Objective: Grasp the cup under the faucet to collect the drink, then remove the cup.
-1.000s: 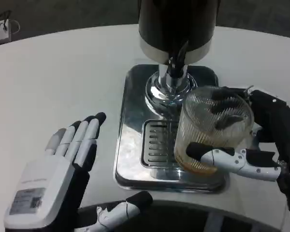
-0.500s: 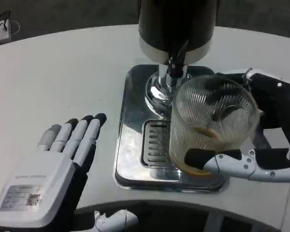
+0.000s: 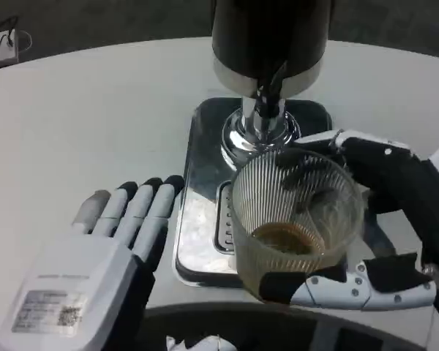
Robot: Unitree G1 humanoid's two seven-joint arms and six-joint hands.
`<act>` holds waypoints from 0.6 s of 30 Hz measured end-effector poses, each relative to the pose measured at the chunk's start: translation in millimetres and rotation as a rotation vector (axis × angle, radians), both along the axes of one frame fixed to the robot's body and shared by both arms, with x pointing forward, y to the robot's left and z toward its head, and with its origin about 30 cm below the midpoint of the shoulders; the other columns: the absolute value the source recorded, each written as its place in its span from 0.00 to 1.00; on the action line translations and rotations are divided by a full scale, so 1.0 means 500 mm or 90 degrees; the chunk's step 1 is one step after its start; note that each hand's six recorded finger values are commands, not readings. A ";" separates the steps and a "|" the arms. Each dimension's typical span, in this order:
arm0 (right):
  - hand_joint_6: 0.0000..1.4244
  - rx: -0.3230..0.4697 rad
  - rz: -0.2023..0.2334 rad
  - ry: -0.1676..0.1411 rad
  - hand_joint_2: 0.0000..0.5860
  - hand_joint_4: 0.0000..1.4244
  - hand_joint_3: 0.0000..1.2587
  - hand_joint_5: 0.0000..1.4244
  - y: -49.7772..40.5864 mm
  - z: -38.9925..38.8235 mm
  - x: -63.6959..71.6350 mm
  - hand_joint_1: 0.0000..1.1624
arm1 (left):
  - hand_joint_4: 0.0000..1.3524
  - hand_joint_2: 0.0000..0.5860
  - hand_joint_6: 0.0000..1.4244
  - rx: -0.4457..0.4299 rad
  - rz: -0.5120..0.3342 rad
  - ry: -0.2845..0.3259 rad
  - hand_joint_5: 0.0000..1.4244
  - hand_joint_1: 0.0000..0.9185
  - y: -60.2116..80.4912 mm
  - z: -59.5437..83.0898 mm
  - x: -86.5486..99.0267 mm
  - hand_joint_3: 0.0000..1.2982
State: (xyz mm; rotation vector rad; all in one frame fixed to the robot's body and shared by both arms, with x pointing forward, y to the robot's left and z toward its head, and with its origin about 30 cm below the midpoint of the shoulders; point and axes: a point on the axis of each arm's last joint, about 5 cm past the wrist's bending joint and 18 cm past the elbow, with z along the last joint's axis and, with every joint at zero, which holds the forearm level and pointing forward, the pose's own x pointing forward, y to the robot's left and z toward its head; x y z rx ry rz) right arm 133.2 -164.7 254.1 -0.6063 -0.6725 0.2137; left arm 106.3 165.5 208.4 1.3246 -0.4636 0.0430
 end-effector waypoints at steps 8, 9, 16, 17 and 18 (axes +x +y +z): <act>1.00 -0.009 0.014 -0.016 0.14 0.74 0.71 0.87 0.001 0.000 -0.011 1.00 | 0.00 0.11 0.00 0.012 -0.023 0.012 0.00 0.00 -0.019 0.005 -0.003 0.00; 1.00 -0.008 0.014 -0.015 0.14 0.74 0.71 0.87 0.001 -0.001 -0.011 1.00 | 0.00 0.11 0.00 0.017 -0.021 0.010 0.00 0.00 -0.020 0.005 -0.003 0.00; 1.00 -0.005 0.011 -0.013 0.14 0.74 0.71 0.86 0.000 -0.002 -0.011 1.00 | 0.00 0.11 0.00 0.014 -0.019 0.004 0.00 0.00 -0.023 0.009 0.001 0.00; 1.00 -0.005 0.010 -0.013 0.14 0.74 0.71 0.86 -0.001 -0.002 -0.011 1.00 | 0.00 0.11 0.00 0.014 -0.019 0.003 0.00 0.00 -0.023 0.009 0.001 0.00; 1.00 -0.005 0.010 -0.014 0.14 0.74 0.71 0.86 -0.001 -0.001 -0.011 1.00 | 0.00 0.11 0.00 0.013 -0.019 0.003 0.00 0.00 -0.023 0.009 0.001 0.00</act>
